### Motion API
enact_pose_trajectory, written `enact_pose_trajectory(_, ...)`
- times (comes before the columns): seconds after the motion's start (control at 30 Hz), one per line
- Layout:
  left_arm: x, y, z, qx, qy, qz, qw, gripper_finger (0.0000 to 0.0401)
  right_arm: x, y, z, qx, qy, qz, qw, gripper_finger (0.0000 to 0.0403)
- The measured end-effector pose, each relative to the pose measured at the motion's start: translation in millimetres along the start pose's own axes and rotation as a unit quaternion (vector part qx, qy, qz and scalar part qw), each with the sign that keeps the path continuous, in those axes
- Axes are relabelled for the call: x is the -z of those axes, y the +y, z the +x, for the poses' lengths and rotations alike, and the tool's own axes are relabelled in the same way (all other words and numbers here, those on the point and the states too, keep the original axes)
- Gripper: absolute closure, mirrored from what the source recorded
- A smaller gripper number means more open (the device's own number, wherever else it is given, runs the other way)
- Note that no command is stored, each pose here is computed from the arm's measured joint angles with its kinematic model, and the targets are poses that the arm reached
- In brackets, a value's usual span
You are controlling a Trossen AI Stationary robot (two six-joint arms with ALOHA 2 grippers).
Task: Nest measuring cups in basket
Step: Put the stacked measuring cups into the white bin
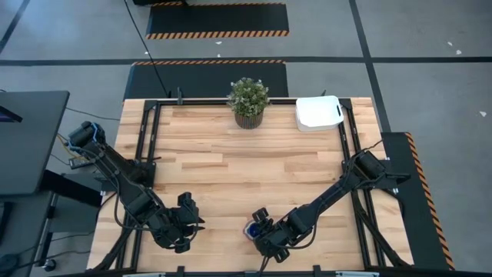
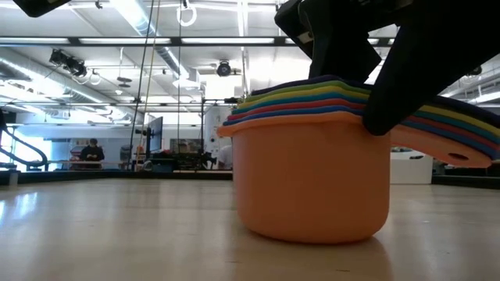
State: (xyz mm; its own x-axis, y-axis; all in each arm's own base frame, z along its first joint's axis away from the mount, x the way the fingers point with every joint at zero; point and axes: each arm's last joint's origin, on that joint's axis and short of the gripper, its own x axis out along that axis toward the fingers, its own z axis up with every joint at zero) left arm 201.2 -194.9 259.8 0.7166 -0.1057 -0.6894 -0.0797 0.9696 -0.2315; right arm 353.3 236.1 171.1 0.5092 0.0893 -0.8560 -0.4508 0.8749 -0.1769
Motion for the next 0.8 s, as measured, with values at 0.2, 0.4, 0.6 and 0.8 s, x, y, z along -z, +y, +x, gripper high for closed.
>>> enact_pose_trajectory(0.2,0.1,0.0,0.0,0.0,0.0,0.0,1.0,0.0305,0.0,-1.8,0.4,0.001,0.0,0.001,1.0,0.0224)
enact_pose_trajectory(0.4,0.1,0.0,0.0,0.0,0.0,0.0,1.0,0.0305,-0.1,-6.5,1.4,-0.002,0.001,0.007,1.0,0.0224)
enact_pose_trajectory(0.6,0.0,0.0,-0.1,0.0,0.0,0.0,1.0,0.0305,0.0,-11.0,2.4,0.0,0.003,0.037,0.999,0.0224)
enact_pose_trajectory(0.8,0.0,0.0,-0.1,0.0,0.0,0.0,1.0,0.0305,-0.2,-11.7,2.2,-0.009,0.002,0.043,0.999,0.0224)
